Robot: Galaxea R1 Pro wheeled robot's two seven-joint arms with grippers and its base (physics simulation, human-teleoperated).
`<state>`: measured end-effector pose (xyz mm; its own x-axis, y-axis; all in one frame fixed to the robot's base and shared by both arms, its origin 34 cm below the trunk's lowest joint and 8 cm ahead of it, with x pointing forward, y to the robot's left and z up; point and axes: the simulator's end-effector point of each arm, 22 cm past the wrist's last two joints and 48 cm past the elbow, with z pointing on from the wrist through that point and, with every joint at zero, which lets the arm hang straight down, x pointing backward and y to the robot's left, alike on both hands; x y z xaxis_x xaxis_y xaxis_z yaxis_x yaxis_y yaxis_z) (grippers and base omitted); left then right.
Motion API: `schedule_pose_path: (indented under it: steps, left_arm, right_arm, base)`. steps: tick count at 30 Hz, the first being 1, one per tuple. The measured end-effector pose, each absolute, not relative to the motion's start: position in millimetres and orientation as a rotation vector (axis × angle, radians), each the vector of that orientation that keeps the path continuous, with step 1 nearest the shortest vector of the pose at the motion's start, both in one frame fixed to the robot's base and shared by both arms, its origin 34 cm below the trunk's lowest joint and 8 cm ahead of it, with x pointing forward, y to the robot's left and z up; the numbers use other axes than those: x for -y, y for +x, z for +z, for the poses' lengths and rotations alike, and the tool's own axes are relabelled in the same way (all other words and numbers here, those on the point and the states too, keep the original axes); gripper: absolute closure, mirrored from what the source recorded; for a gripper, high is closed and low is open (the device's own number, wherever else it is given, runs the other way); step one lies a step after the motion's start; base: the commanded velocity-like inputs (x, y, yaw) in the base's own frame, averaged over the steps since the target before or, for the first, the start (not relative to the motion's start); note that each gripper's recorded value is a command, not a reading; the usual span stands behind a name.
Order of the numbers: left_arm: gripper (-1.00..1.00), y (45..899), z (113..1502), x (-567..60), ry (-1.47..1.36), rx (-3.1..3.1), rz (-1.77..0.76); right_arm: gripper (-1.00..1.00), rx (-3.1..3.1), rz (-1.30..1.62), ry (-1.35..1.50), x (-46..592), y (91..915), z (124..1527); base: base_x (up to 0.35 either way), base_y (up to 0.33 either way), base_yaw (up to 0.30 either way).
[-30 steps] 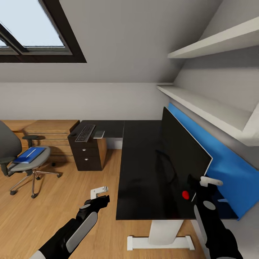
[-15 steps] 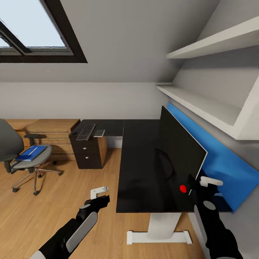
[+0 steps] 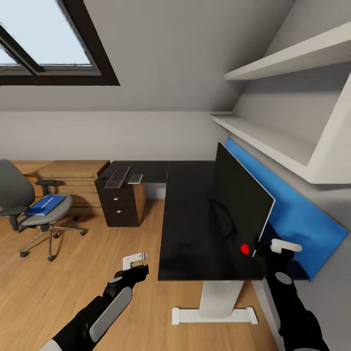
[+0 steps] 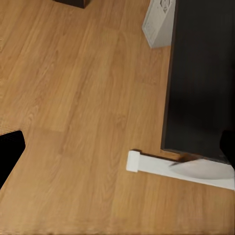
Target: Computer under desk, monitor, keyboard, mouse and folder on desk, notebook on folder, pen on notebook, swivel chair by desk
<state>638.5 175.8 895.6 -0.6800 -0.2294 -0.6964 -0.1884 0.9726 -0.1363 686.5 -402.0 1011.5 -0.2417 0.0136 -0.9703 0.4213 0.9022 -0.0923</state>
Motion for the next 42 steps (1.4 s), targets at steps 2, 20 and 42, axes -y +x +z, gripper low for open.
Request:
schedule_pose_path:
  steps: [2,20,42]
  left_arm:
    - [-1.00,639,896,-176,-0.291,-2.336,-0.068]
    - [-1.00,639,896,-176,-0.291,-2.335,-0.067]
    - [-1.00,617,850,-207,-0.303,-2.429,0.054]
  right_arm:
    - [-1.00,-1.784,-0.392,0.326,401,687,1011]
    - [-1.00,-1.788,-0.375,0.318,393,688,1009]
    - [-1.00,-2.036,-0.352,0.263,365,656,886]
  base:
    - [-0.328,0.000,0.000]
    - [-0.334,0.000,0.000]
    - [-0.329,0.022,0.000]
